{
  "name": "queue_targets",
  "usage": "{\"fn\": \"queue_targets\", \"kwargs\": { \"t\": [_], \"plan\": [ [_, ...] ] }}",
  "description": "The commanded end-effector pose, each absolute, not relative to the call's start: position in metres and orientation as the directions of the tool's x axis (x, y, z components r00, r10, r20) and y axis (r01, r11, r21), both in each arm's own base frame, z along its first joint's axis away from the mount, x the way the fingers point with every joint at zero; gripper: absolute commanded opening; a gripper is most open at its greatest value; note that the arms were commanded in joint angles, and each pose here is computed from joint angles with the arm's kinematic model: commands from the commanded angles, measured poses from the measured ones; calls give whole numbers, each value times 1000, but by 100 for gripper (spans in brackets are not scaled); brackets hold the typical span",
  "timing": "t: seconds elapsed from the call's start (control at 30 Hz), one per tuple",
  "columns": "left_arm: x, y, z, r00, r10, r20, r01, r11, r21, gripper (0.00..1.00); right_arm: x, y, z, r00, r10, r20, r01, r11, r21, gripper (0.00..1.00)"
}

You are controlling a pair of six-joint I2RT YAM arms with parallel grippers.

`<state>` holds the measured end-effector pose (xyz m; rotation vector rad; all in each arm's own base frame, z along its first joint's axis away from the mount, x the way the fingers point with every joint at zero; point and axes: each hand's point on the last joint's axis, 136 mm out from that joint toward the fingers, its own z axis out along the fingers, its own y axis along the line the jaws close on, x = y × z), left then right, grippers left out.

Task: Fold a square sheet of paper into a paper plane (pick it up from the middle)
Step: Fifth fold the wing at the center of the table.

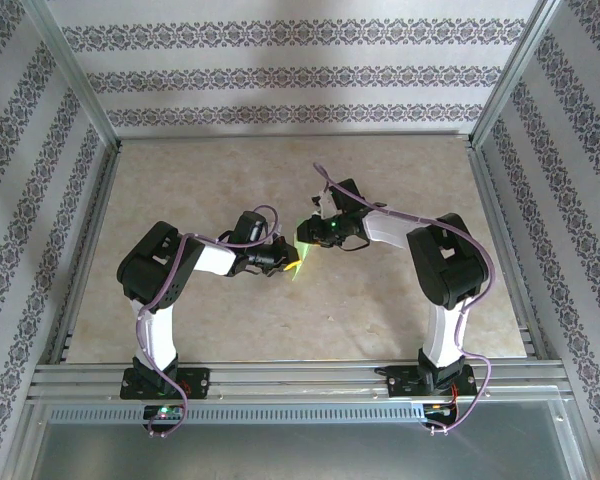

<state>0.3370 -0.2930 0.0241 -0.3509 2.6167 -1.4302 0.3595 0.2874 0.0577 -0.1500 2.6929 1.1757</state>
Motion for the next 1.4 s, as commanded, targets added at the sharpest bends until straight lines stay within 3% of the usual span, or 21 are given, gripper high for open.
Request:
{"fn": "queue_targets", "kwargs": {
  "t": [0.0,1.37],
  "plan": [
    [328,-292,4,-961,-272,43,-188,535,-824,8,368,296,58,-970,-28,-241,-198,669,717,32],
    [327,-279,-1,-937,-337,91,-265,516,-815,13,377,278,6,-993,51,-111,-31,770,637,32]
  ]
}}
